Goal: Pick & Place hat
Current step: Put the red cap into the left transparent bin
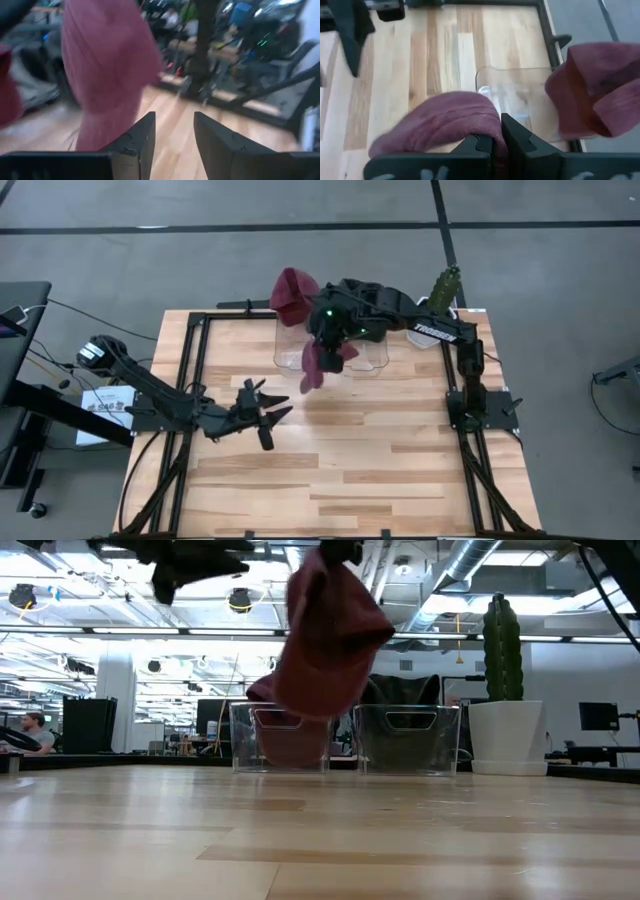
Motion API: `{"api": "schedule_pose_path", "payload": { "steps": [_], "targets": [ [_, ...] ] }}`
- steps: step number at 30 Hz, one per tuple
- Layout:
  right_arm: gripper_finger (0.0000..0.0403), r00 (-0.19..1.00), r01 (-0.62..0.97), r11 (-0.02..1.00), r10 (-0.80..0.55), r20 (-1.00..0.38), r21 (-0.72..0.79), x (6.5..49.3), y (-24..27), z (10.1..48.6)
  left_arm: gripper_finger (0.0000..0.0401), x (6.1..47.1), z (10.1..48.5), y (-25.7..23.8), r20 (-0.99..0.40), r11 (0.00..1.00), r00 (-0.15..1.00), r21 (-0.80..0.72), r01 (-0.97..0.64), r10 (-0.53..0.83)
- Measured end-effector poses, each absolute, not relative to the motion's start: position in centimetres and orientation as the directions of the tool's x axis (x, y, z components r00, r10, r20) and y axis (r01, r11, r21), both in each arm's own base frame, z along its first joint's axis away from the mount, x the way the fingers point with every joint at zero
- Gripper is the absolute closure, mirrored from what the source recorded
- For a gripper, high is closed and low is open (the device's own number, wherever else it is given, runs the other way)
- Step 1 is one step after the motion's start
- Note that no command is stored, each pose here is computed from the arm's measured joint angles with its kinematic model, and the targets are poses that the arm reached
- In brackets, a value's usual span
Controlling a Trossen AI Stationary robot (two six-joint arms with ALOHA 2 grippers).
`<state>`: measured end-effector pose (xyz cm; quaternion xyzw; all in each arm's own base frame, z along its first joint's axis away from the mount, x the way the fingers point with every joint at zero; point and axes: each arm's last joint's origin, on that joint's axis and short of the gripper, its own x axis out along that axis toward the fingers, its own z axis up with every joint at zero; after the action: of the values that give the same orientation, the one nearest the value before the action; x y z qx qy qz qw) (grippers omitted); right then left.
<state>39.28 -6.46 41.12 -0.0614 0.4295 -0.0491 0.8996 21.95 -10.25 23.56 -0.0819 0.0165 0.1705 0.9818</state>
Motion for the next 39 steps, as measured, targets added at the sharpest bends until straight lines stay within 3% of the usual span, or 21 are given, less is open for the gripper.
{"api": "schedule_pose_path", "payload": {
  "steps": [9,18,27,33,39],
  "targets": [
    [0.0396,0.568,0.051,0.991,-0.130,-0.812,-0.123,39.0,-3.7,40.7,0.0271,22.6,26.2,-9.7,0.170,0.991,0.982,-0.116,-0.066,0.085],
    [0.0391,0.576,0.121,0.991,-0.115,-0.810,-0.055,39.1,-2.5,40.7,0.0270,23.9,27.0,-7.1,0.197,0.984,0.964,-0.044,-0.173,0.178],
    [0.0394,0.561,0.268,0.961,-0.209,-0.801,-0.063,39.1,-3.5,40.7,0.0271,24.8,27.0,-3.0,0.200,0.950,0.929,-0.033,-0.312,0.312],
    [0.0391,0.516,0.377,0.921,-0.295,-0.804,-0.097,39.3,-5.7,40.0,0.0269,25.0,27.0,-1.2,0.208,0.954,0.931,-0.029,-0.300,0.299],
    [0.0392,0.514,0.430,0.899,-0.322,-0.795,-0.086,39.8,-7.3,39.6,0.0247,25.3,26.6,-1.2,0.182,0.942,0.936,0.096,-0.322,0.301]
  ]
}}
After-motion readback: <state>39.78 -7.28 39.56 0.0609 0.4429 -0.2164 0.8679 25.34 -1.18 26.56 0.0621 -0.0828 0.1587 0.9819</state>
